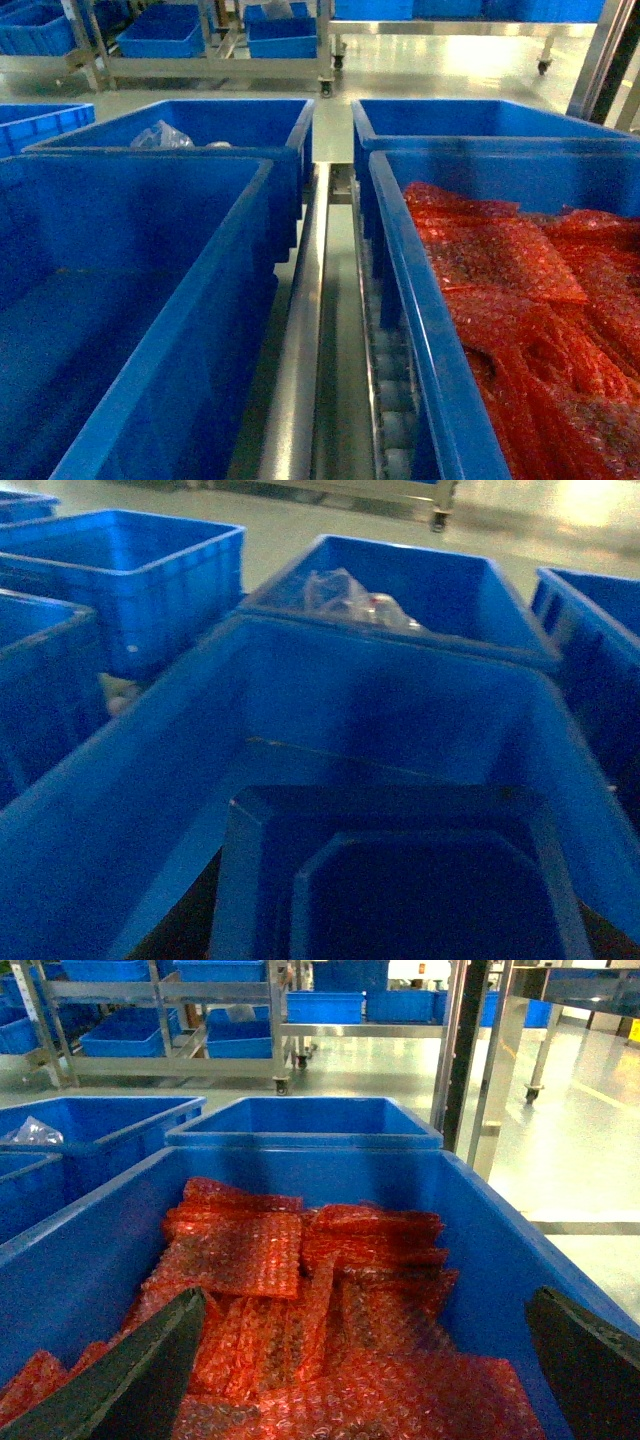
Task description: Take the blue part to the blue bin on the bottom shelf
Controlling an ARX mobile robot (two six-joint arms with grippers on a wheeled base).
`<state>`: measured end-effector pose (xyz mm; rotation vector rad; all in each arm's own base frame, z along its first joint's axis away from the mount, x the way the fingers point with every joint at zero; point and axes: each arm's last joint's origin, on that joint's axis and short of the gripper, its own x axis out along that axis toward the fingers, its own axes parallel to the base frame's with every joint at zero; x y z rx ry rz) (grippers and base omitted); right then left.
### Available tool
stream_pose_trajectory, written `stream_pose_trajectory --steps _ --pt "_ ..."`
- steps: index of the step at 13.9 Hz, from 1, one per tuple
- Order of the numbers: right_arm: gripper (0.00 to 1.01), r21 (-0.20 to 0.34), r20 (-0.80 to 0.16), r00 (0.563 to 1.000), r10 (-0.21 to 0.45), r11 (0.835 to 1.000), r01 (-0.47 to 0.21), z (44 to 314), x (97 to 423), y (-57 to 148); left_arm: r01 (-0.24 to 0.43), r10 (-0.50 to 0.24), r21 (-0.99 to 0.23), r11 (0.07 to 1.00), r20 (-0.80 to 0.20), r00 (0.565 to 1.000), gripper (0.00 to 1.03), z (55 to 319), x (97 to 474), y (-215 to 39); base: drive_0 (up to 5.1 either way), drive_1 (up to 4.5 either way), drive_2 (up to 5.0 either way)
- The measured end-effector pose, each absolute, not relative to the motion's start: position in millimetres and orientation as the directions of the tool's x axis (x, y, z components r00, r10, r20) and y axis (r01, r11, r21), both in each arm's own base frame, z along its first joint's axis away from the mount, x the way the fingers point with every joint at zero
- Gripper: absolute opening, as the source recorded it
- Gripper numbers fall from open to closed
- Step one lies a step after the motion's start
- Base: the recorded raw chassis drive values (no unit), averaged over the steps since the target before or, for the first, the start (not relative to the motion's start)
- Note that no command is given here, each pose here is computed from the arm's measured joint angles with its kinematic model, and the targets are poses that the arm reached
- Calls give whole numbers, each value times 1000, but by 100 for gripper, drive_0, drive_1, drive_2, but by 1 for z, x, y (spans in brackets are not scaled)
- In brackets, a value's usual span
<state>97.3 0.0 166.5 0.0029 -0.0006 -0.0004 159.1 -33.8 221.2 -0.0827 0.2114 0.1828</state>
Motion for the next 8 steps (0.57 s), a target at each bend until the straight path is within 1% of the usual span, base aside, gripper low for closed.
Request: stream_pose_trajectory --steps 1,2,3,4,5,8 --pt "98 3 1 1000 0 1000 0 167 97 0 -123 97 -98 988 -233 968 49 222 181 -37 0 0 0" --pt "98 3 1 1000 0 1000 0 167 97 0 -79 43 -130 988 -259 965 60 218 195 -39 0 0 0" --pt "98 3 1 1000 0 1000 0 167 97 0 -79 37 -118 990 -319 947 73 207 203 -41 0 0 0" --pt "98 3 1 1000 0 1000 0 167 97 0 -81 38 -114 990 -338 941 85 203 203 -41 0 0 0" --pt "98 3 1 1000 0 1000 0 167 97 0 -80 36 -128 989 -312 949 98 207 202 -40 0 0 0" --pt "98 3 1 1000 0 1000 0 167 97 0 -83 37 -134 988 -314 949 98 207 202 -40 0 0 0"
